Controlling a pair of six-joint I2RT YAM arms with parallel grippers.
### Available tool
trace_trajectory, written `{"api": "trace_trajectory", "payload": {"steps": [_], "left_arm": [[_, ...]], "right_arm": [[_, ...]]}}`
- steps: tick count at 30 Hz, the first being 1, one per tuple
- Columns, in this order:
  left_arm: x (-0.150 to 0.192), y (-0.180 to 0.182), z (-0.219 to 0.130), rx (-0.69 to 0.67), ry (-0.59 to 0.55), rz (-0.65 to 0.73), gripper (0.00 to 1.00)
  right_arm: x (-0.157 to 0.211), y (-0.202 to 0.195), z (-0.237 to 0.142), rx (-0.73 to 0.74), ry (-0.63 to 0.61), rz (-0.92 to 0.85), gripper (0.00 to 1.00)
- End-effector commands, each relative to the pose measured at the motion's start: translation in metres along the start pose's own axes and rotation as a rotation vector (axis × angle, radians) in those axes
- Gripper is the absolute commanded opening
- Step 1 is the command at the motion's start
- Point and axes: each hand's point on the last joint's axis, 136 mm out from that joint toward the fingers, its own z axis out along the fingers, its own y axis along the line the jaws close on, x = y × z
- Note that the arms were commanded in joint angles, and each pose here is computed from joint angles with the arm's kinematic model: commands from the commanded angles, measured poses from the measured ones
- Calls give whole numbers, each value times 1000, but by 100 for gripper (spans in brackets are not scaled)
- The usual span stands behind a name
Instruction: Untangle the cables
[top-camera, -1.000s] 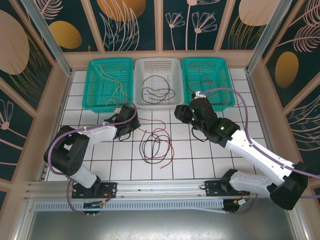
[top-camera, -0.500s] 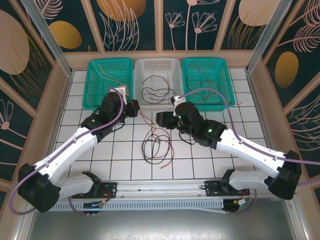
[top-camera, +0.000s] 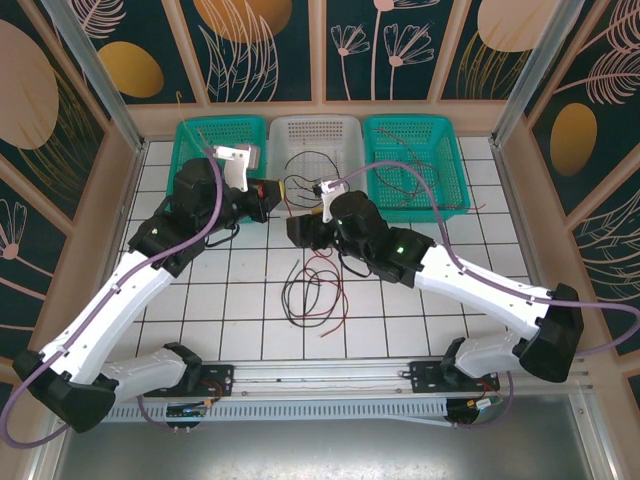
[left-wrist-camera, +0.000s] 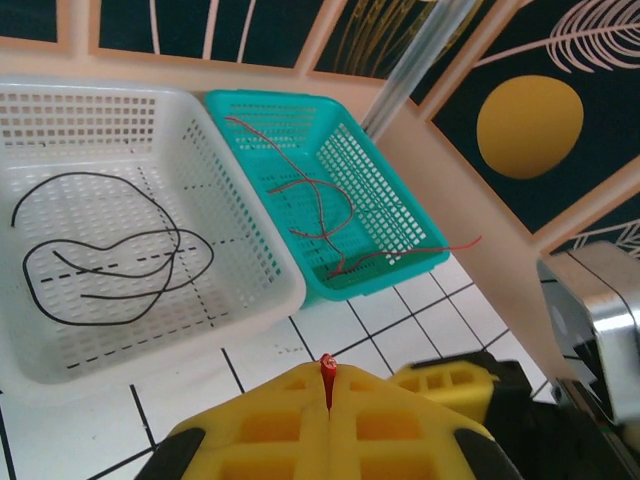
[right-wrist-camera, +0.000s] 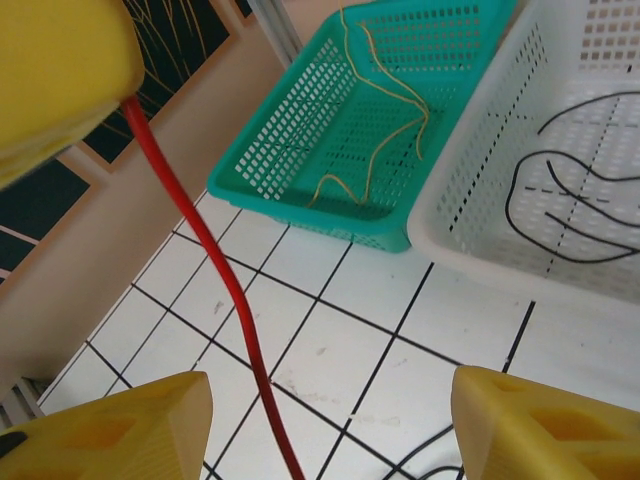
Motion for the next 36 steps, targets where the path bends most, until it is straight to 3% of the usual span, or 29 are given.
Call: {"api": "trace_trajectory", "payload": {"steps": [1,10,16,17,19,22,28,36], "left_arm": [[-6,-16,-9,55,18,44,0],[-16,-22,-20,59,-4,59,0],[-16,-14,-17,23,-22,50,0],[-17,-11,-16,6,-29,46,1],[-19,0,-15,-45,-59,30,36],[-23,19,-18,-135,-128,3,67],[-12,34,-17,-149,-210,-58,75],[0,-11,-10,203,-275,-47,77]], "right_arm": [[-12,7,2,-3,-27,-34,62],[-10,13,7,-35,-17,-12,40],[-10,20,5,-66,-14,-4,0],[-12,21,2,-73,-22,0,0],[-19,24,-5,-88,-50,13,0],[-36,20,-22,-80,-118,40,0],[-78,23,-60,-106,-237,101,0],[-125,44,-106,-228,-387,160,0]]}}
